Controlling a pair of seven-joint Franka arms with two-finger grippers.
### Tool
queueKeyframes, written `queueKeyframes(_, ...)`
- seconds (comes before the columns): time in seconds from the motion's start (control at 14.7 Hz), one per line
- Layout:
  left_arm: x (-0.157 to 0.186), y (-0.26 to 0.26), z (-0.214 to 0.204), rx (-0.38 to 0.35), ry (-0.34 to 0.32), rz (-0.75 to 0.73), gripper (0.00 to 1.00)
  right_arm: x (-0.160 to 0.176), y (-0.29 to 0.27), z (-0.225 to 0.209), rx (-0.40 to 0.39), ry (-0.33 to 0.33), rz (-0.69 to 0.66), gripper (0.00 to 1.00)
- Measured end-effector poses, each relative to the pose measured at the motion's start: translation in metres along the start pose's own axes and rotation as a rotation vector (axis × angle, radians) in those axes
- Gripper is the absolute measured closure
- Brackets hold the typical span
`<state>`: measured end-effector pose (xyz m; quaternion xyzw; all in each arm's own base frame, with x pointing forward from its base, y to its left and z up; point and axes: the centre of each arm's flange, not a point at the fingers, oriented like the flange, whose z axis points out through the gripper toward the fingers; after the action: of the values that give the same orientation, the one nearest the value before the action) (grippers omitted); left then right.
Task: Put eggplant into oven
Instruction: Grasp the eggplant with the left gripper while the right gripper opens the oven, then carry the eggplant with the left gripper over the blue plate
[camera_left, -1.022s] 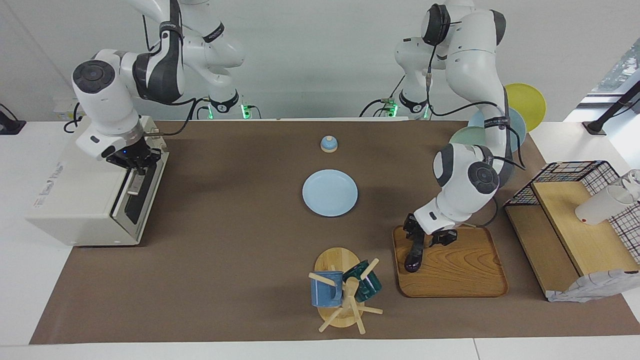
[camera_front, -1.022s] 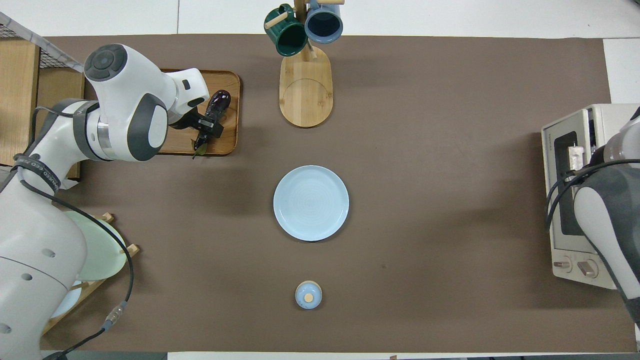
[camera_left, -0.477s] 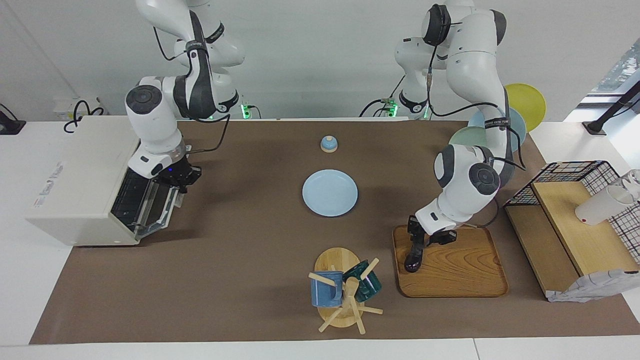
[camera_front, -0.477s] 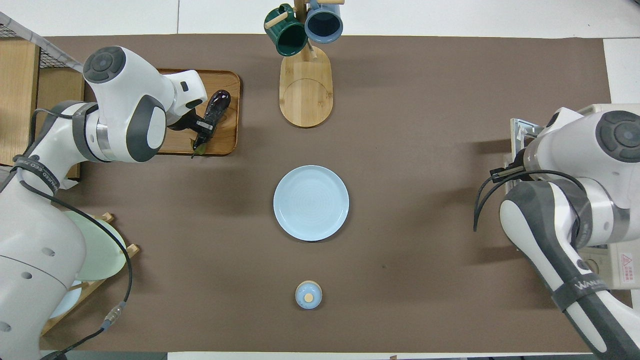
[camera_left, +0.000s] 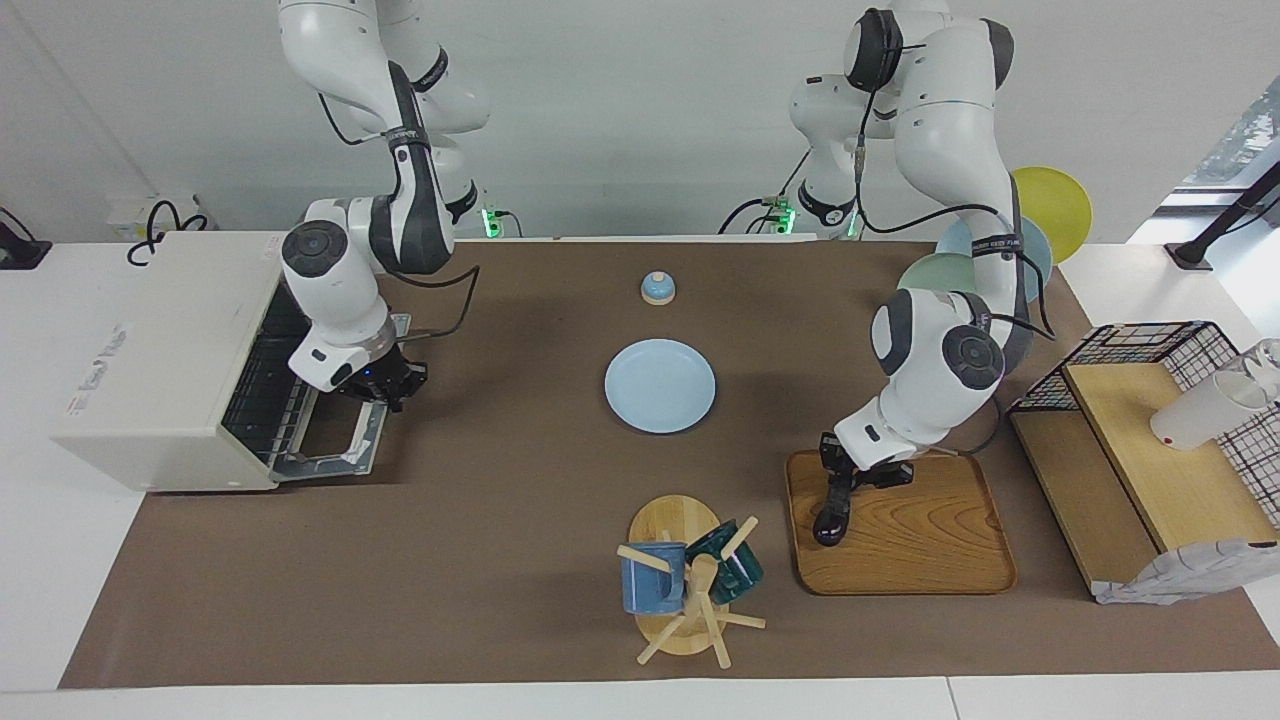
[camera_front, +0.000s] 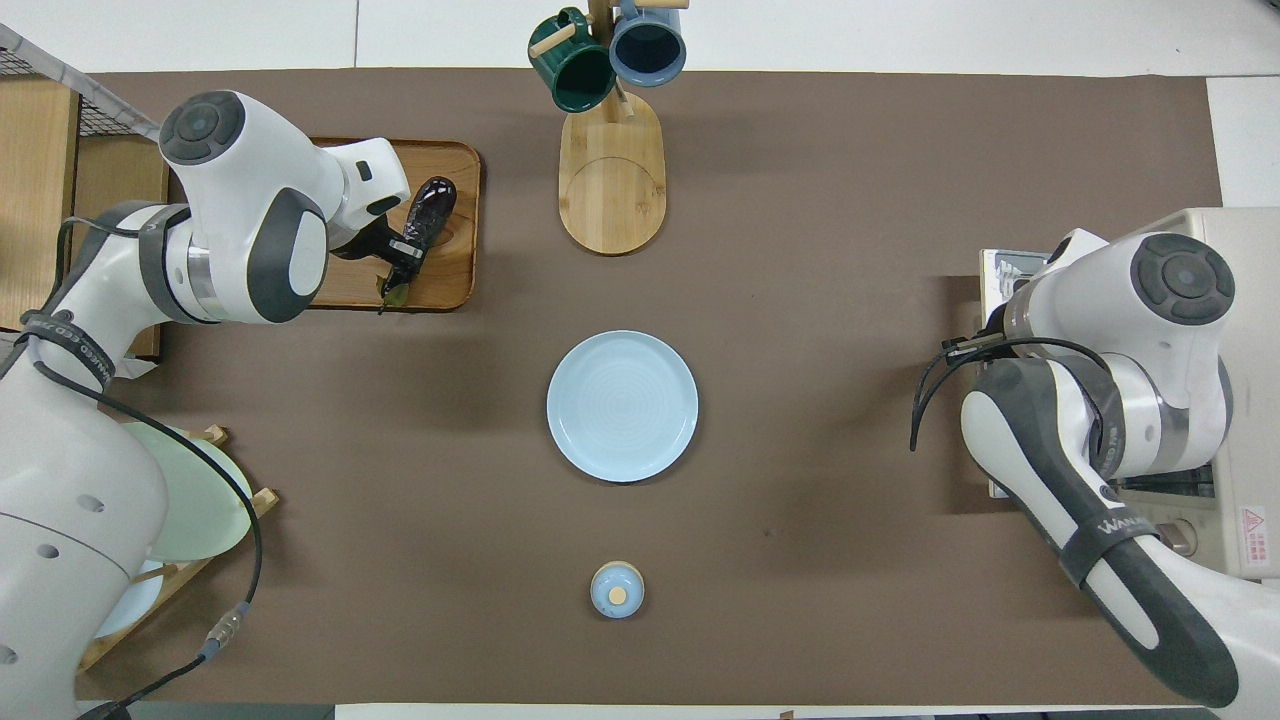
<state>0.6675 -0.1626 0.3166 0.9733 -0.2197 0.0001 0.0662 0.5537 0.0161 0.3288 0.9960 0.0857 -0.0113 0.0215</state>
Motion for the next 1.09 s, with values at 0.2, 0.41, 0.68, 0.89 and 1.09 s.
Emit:
queueKeyframes(0.2, 0.002, 0.002, -0.018, -0.019, -0.004, -0.006, 0.71, 0.002, -0.001, 0.009, 0.032, -0.003, 0.037, 0.99)
queueKeyframes(0.41, -0.005, 0.013, -0.063, -0.068, -0.013, -0.043, 0.71, 0.009, -0.021, -0.001, 0.083, -0.01, 0.062, 0.99)
queueKeyframes(0.68, -0.024, 0.072, -0.126, -0.091, -0.036, -0.151, 0.71, 0.022, -0.063, -0.032, 0.09, -0.031, 0.083, 0.99)
queueKeyframes(0.89, -0.044, 0.161, -0.117, -0.084, -0.089, -0.233, 0.71, 0.021, -0.06, -0.052, 0.092, -0.043, 0.089, 0.84)
queueKeyframes(1.09, -0.066, 0.245, -0.081, -0.073, -0.069, -0.327, 0.71, 0.02, -0.054, -0.061, 0.093, -0.034, 0.061, 0.49)
